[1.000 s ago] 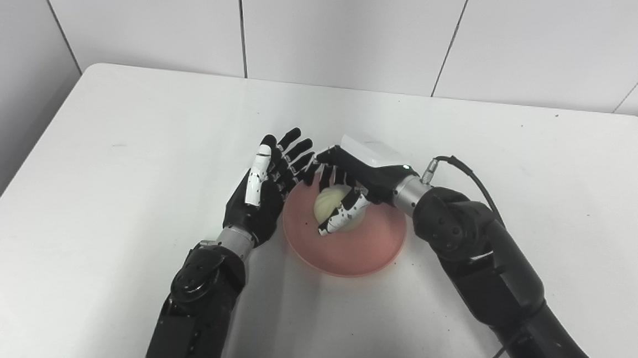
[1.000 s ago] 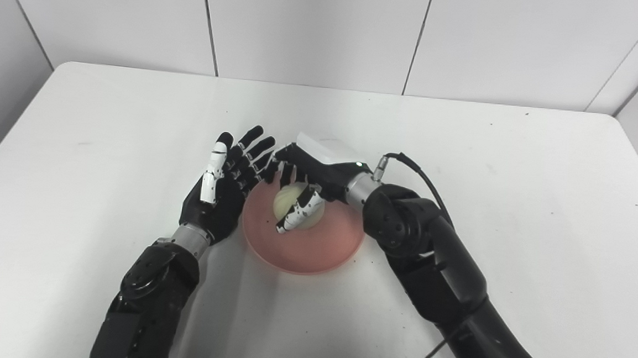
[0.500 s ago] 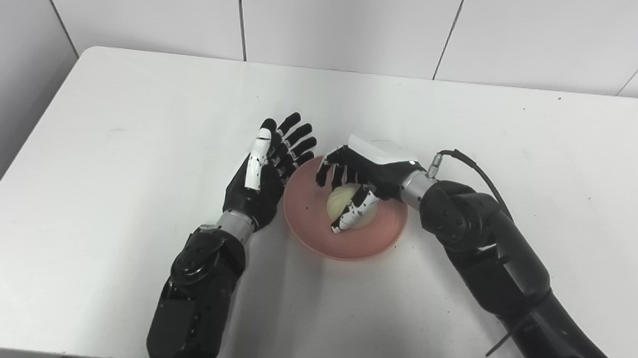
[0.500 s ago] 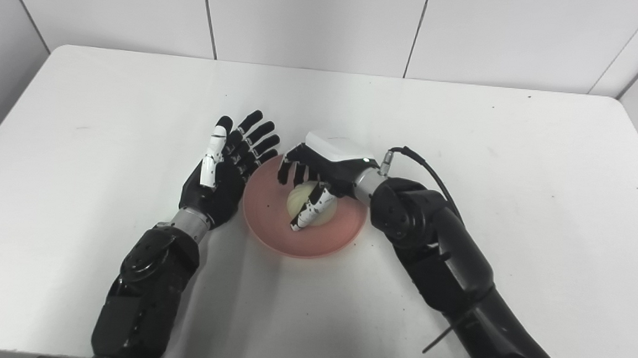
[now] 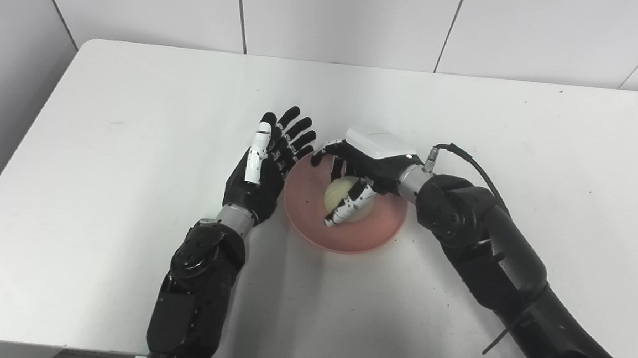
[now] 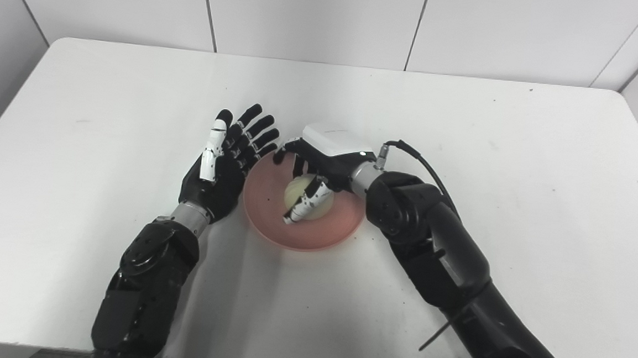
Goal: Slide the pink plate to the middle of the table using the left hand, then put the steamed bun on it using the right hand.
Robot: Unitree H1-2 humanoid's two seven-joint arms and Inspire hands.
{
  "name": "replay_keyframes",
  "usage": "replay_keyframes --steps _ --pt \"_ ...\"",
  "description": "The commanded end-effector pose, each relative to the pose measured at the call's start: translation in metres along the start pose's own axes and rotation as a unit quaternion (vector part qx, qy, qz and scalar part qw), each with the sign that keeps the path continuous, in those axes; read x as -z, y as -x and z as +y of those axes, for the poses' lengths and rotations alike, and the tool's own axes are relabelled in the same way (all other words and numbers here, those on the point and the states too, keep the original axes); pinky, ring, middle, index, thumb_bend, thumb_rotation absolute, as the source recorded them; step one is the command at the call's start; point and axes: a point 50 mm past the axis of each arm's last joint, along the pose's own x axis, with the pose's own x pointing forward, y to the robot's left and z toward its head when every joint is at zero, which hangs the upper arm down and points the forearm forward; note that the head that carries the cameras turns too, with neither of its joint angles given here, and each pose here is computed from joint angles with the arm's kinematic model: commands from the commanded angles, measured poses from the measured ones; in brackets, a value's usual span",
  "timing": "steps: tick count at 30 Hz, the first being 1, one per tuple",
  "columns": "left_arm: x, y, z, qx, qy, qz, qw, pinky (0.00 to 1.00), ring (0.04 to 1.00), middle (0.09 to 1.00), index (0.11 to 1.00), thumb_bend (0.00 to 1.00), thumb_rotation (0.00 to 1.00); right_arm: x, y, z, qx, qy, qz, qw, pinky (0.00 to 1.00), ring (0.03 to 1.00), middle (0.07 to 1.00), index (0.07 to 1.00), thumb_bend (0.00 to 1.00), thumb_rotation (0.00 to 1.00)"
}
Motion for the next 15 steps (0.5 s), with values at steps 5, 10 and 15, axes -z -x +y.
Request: replay_keyframes --steps 5,10,15 --pt "0.022 0.01 0.014 -0.032 0.002 0.068 0.997 0.95 0.953 0.94 0.927 0.52 1.0 -0.014 0.011 -0.02 0.004 0.001 -0.007 1.0 0.57 0.857 0.995 1.0 0.96 0.79" --pt "0.021 0.011 0.013 -0.033 0.014 0.068 0.997 0.96 0.968 0.944 0.926 0.5 1.0 -0.023 0.021 -0.028 0.006 -0.002 -0.012 1.0 0.54 0.85 1.0 1.0 0.99 0.88" --pt "0.021 0.012 0.014 -0.036 0.016 0.068 0.997 0.95 0.947 0.93 0.908 0.52 1.0 -0.03 0.034 -0.04 0.017 -0.002 -0.021 1.0 0.54 0.838 1.0 1.0 0.97 0.91"
